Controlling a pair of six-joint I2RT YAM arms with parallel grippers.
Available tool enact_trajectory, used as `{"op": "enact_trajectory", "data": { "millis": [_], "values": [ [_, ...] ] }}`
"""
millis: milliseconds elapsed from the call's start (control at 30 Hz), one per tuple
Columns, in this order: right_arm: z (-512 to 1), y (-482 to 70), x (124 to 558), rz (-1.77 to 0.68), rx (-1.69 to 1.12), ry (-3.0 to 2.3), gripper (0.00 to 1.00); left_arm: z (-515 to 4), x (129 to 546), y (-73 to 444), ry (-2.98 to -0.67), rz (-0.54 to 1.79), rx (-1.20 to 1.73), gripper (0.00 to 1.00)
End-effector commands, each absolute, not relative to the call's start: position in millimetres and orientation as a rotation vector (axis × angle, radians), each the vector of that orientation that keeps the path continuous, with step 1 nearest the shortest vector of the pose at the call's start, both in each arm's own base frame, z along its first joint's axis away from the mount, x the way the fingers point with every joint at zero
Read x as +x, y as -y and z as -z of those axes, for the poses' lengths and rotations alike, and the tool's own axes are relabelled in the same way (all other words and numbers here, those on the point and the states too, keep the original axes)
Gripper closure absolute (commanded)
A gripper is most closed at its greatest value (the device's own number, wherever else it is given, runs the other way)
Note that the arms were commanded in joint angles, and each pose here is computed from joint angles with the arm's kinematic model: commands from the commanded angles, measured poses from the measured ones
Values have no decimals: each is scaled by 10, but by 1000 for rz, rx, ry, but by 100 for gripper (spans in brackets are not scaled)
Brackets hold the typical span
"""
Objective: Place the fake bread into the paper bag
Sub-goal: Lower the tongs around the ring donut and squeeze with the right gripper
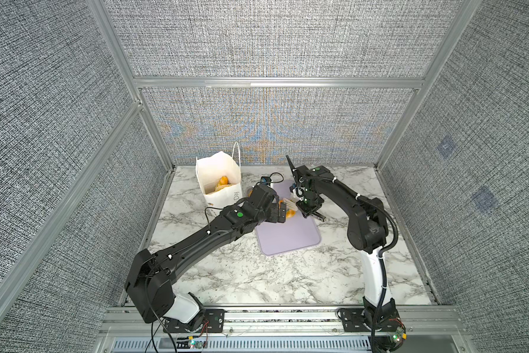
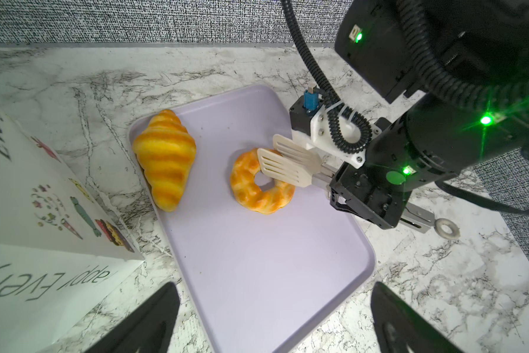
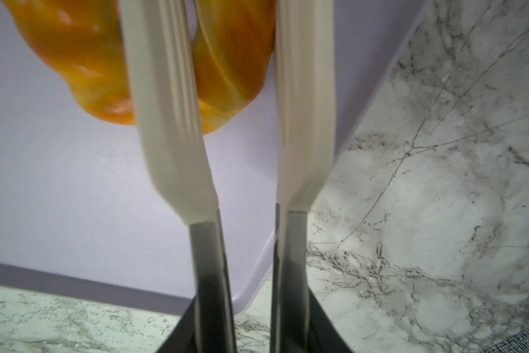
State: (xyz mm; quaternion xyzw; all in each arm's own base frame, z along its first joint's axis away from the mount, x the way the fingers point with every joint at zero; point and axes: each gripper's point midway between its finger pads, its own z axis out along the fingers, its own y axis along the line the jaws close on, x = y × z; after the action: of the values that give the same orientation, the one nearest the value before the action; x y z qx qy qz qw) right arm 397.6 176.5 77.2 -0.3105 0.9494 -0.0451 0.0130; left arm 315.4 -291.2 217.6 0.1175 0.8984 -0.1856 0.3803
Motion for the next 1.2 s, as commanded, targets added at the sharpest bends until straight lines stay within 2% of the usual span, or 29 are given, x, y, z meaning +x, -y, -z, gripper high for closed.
{"op": "enact_trajectory", "data": {
  "millis": [0, 233, 1167],
  "values": [
    [-789, -1729, 3918, 171, -1002, -2974, 68, -2192, 3140, 2877, -2287, 464, 301, 1],
    [-840, -1781, 3921, 125, -991, -2968, 75, -2255, 3136, 2822, -2270, 454, 285, 1],
    [-1627, -2084, 3980, -245, -791, -2772, 76, -2846, 3056, 2610, -2143, 474, 237, 1]
  ]
}}
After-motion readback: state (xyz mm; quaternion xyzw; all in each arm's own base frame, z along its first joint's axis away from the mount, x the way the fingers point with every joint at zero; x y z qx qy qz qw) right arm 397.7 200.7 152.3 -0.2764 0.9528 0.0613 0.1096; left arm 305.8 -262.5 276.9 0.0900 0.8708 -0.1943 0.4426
